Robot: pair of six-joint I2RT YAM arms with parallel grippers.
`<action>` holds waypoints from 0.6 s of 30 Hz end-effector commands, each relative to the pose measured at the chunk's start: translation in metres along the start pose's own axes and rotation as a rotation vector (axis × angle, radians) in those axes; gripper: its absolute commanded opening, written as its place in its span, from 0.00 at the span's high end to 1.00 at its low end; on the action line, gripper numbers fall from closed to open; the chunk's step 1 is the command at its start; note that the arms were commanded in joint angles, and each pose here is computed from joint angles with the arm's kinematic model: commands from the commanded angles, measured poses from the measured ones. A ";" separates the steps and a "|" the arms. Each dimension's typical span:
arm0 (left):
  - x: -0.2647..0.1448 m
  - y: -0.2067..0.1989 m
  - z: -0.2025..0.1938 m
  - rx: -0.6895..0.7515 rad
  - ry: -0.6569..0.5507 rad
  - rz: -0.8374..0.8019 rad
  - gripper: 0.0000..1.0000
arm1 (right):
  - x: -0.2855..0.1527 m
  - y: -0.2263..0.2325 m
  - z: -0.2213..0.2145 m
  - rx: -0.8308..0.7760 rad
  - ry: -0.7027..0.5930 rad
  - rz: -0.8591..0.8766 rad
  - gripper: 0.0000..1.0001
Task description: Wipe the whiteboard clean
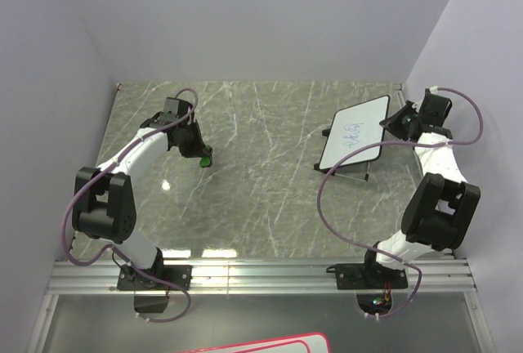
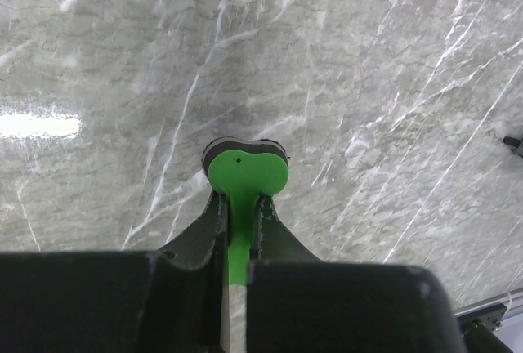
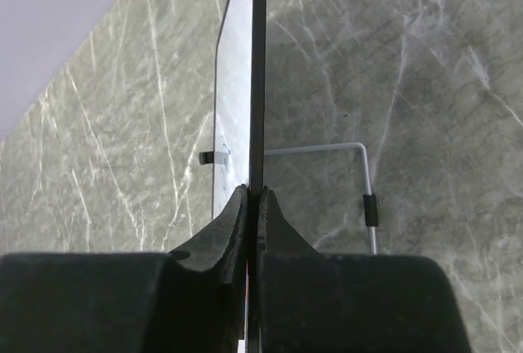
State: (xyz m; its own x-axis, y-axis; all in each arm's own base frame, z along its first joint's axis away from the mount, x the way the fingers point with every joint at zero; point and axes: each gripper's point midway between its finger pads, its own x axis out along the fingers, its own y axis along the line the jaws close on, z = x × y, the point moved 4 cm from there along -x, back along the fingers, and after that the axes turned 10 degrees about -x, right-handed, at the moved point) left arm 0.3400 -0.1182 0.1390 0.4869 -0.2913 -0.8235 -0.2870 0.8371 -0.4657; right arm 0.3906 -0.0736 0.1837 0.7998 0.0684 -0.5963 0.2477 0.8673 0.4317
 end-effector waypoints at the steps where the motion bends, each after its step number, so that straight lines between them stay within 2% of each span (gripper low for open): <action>1: -0.009 -0.009 0.006 0.030 -0.018 -0.034 1.00 | 0.010 0.005 -0.057 -0.035 0.210 0.035 1.00; 12: -0.007 -0.014 0.012 0.031 -0.025 -0.044 1.00 | 0.019 0.099 -0.108 -0.209 0.321 0.229 1.00; 16: -0.007 -0.015 0.013 0.029 -0.029 -0.047 1.00 | 0.020 0.162 -0.142 -0.314 0.398 0.366 1.00; 18: -0.008 -0.016 0.014 0.028 -0.031 -0.051 1.00 | 0.019 0.185 -0.153 -0.306 0.425 0.426 1.00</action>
State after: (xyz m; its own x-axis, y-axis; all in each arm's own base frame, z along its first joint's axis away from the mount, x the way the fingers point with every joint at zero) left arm 0.3425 -0.1190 0.1426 0.4941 -0.2951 -0.8178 -0.2797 0.8367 -0.4709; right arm 0.4110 0.1061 0.1875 0.7372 0.4088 -0.5380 -0.1869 0.8886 0.4190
